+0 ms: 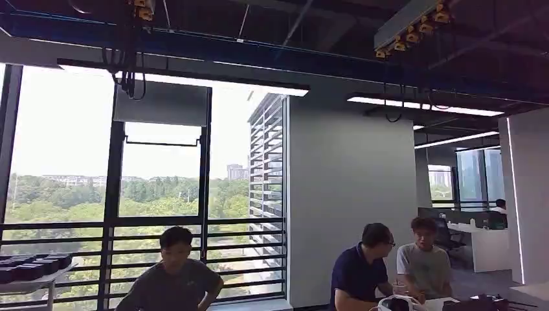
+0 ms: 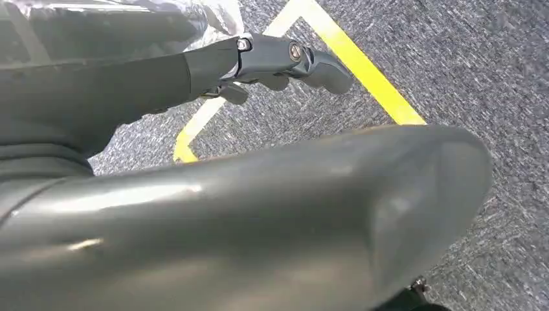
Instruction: Take the parts from the cabinet and place them on the table.
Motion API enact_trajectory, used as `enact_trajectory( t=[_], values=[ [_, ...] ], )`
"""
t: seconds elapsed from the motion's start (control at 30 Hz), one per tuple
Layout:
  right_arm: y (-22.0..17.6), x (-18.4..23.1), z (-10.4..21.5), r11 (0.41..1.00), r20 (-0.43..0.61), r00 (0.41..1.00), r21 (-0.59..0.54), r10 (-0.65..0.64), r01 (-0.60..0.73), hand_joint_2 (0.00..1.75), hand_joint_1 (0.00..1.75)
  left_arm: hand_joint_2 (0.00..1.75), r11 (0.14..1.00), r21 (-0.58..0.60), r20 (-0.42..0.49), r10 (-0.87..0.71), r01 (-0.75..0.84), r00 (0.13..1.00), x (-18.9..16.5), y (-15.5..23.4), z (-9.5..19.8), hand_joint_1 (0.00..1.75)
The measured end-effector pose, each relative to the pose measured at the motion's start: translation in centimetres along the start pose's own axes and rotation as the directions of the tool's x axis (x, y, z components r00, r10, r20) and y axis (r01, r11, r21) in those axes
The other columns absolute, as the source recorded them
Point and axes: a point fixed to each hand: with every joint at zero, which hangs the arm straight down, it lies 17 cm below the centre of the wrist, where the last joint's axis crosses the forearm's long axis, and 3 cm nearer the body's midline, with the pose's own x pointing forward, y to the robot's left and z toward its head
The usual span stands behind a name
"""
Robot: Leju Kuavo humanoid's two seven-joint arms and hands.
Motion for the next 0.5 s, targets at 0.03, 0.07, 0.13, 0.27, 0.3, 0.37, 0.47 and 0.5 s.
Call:
enact_trajectory(
  t=[0.03, 0.07, 0.13, 0.27, 0.3, 0.37, 0.47, 0.5],
  values=[
    [-0.2, 0.5, 0.2, 1.000, 0.013, 1.000, 0.001, -0.002, 0.002, 0.00, 0.00, 0.00, 1.000, 0.001, 0.000, 0.000, 0.000, 1.000, 0.0, 0.0, 0.0, 0.00],
    [-0.3, 0.9, 0.4, 1.000, 0.024, 1.000, 0.003, -0.004, 0.004, 0.00, 0.00, 0.00, 1.000, 0.001, 0.001, 0.001, -0.001, 1.000, 0.0, 0.0, 0.0, 0.00],
    [-0.5, 1.9, 0.9, 1.000, 0.047, 0.999, 0.006, -0.009, 0.009, 0.00, 0.00, 0.00, 1.000, 0.001, 0.002, 0.002, -0.002, 1.000, 0.1, 0.0, 0.0, 0.00],
    [-0.9, 3.1, 1.6, 1.000, 0.078, 0.997, 0.010, -0.014, 0.013, 0.00, 0.00, 0.00, 1.000, 0.003, 0.002, 0.006, -0.006, 1.000, 0.1, 0.1, 0.0, 0.00],
    [-0.9, 3.4, 1.7, 1.000, 0.085, 0.996, 0.012, -0.015, 0.014, 0.00, 0.00, 0.00, 1.000, 0.003, 0.002, 0.006, -0.006, 1.000, 0.1, 0.1, 0.0, 0.00],
    [-1.1, 3.8, 1.9, 1.000, 0.097, 0.995, 0.010, -0.018, 0.017, 0.00, 0.00, 0.00, 1.000, 0.003, 0.003, 0.006, -0.006, 1.000, 0.2, 0.1, 0.0, 0.00],
    [-2.6, 4.6, 2.5, 0.999, 0.138, 0.990, -0.048, -0.011, 0.018, 0.00, 0.00, 0.00, 1.000, 0.008, 0.012, 0.011, -0.011, 1.000, 0.3, 0.2, 0.0, 0.00],
    [-3.1, 5.1, 2.9, 0.997, 0.156, 0.988, -0.074, -0.004, 0.016, 0.00, 0.00, 0.00, 1.000, 0.008, 0.017, 0.014, -0.014, 1.000, 0.3, 0.2, 0.0, 0.00]
  ],
)
